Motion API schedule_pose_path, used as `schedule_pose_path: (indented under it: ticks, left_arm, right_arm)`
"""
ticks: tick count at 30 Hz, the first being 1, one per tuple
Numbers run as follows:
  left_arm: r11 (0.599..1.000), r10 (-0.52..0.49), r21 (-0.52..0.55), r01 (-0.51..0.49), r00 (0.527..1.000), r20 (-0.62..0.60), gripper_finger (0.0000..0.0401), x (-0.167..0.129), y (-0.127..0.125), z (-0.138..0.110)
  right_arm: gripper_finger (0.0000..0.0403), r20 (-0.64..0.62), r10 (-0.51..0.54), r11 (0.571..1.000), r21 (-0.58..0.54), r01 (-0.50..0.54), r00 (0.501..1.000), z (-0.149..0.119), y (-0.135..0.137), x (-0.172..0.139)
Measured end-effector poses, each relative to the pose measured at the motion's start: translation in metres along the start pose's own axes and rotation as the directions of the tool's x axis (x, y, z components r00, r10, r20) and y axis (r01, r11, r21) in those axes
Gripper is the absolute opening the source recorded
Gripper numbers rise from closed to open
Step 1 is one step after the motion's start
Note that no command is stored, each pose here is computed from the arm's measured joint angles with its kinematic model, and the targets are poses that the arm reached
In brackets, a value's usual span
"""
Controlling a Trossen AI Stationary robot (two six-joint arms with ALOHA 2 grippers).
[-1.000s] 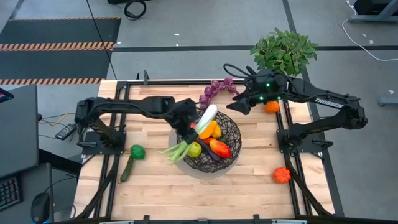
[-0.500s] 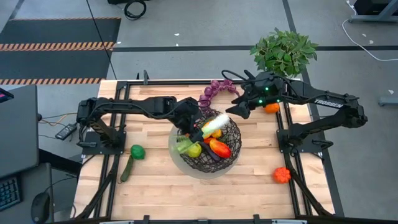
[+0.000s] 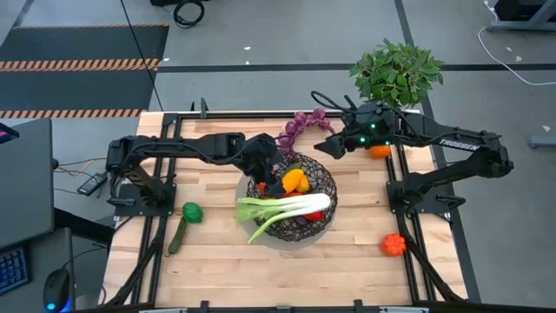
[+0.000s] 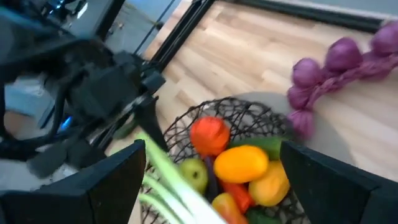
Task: Build produce basket
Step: Put the green lime into the black wire basket
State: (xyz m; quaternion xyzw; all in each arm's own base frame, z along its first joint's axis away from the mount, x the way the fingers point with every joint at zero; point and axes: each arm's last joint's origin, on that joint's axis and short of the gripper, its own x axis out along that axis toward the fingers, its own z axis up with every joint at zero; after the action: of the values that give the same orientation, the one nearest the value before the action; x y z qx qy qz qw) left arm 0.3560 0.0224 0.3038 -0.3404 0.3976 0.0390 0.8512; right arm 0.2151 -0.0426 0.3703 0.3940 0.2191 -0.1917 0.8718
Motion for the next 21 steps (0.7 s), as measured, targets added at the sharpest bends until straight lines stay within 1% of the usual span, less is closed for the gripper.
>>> schedule_pose_path:
  ticks: [4, 10, 13, 15, 18, 21]
  left_arm:
    - [0.999, -0.003, 0.037, 0.003, 1.000, 0.018, 0.0283, -0.016, 0.001, 0.002]
    - [1.000, 0.007, 0.022, -0.009, 0.997, 0.071, 0.0267, -0.062, 0.005, 0.001]
    - [1.000, 0.017, 0.010, -0.018, 0.995, 0.098, 0.0257, -0.082, 0.006, -0.001]
    - [1.000, 0.006, 0.002, -0.007, 0.992, 0.124, 0.0250, -0.093, 0.005, -0.003]
    - [1.000, -0.012, -0.009, 0.013, 0.988, 0.151, 0.0241, -0.106, 0.001, -0.006]
    - [0.999, -0.033, -0.009, 0.035, 0.987, 0.160, 0.0232, -0.114, -0.005, -0.011]
  right_arm:
    - [0.0374, -0.091, 0.052, 0.997, -0.046, -0.057, 0.995, -0.014, 0.011, 0.002]
    - [0.0373, -0.288, 0.009, 0.984, -0.165, -0.059, 0.958, -0.051, 0.027, 0.017]
    - [0.0373, -0.326, -0.054, 0.976, -0.218, -0.020, 0.944, -0.066, 0.032, 0.030]
    - [0.0373, -0.345, -0.115, 0.966, -0.259, 0.023, 0.932, -0.075, 0.032, 0.041]
    - [0.0373, -0.403, -0.199, 0.947, -0.315, 0.069, 0.893, -0.090, 0.031, 0.062]
    - [0.0373, -0.470, -0.248, 0.933, -0.351, 0.078, 0.847, -0.106, 0.032, 0.080]
